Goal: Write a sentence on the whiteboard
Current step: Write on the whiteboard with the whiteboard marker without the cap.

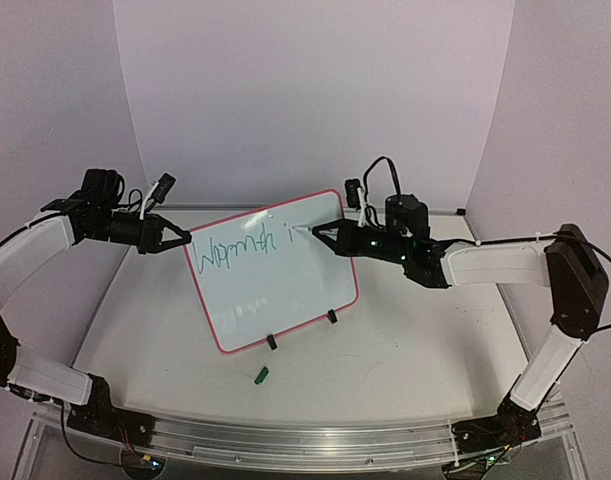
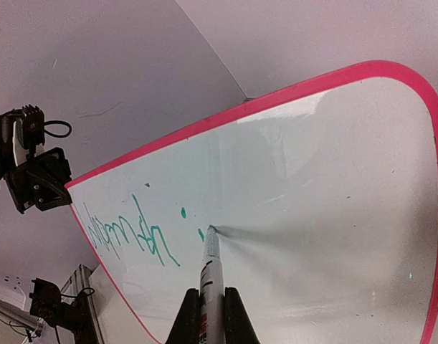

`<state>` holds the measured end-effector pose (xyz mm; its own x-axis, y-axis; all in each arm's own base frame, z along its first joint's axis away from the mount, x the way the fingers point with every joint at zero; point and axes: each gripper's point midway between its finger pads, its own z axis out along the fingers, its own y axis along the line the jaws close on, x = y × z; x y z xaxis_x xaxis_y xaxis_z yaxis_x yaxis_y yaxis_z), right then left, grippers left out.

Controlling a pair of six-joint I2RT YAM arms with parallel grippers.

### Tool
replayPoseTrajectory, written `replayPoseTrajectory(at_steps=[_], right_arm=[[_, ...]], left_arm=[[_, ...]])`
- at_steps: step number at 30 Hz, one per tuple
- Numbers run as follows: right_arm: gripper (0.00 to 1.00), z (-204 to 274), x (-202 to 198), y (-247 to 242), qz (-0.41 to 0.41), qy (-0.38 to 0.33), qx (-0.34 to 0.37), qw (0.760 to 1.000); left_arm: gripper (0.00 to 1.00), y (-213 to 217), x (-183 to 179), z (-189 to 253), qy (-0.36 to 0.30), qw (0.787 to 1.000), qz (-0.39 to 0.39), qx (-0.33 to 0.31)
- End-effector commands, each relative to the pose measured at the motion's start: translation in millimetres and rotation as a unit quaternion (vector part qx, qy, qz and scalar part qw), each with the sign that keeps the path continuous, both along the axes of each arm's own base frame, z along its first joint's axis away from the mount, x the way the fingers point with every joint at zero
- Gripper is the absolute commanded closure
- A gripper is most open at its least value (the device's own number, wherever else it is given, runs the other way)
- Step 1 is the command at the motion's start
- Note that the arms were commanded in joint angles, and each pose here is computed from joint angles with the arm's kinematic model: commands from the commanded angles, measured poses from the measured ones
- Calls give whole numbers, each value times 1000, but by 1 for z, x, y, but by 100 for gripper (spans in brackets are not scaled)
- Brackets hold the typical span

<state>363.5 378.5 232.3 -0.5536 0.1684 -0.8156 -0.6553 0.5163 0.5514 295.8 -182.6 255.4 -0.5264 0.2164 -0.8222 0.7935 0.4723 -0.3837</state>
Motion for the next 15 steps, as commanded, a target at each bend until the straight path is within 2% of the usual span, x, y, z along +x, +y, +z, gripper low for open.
replayPoseTrajectory(at_steps=[1,15], right_arm=[[100,12,12,1,-14,-13,12,1000],[100,-19,-1,-10,-20,24,0,1000]], left_arm=[[100,-6,-6,-10,15,1000,-11,15],[100,-6,-6,-9,13,1000,-10,15]])
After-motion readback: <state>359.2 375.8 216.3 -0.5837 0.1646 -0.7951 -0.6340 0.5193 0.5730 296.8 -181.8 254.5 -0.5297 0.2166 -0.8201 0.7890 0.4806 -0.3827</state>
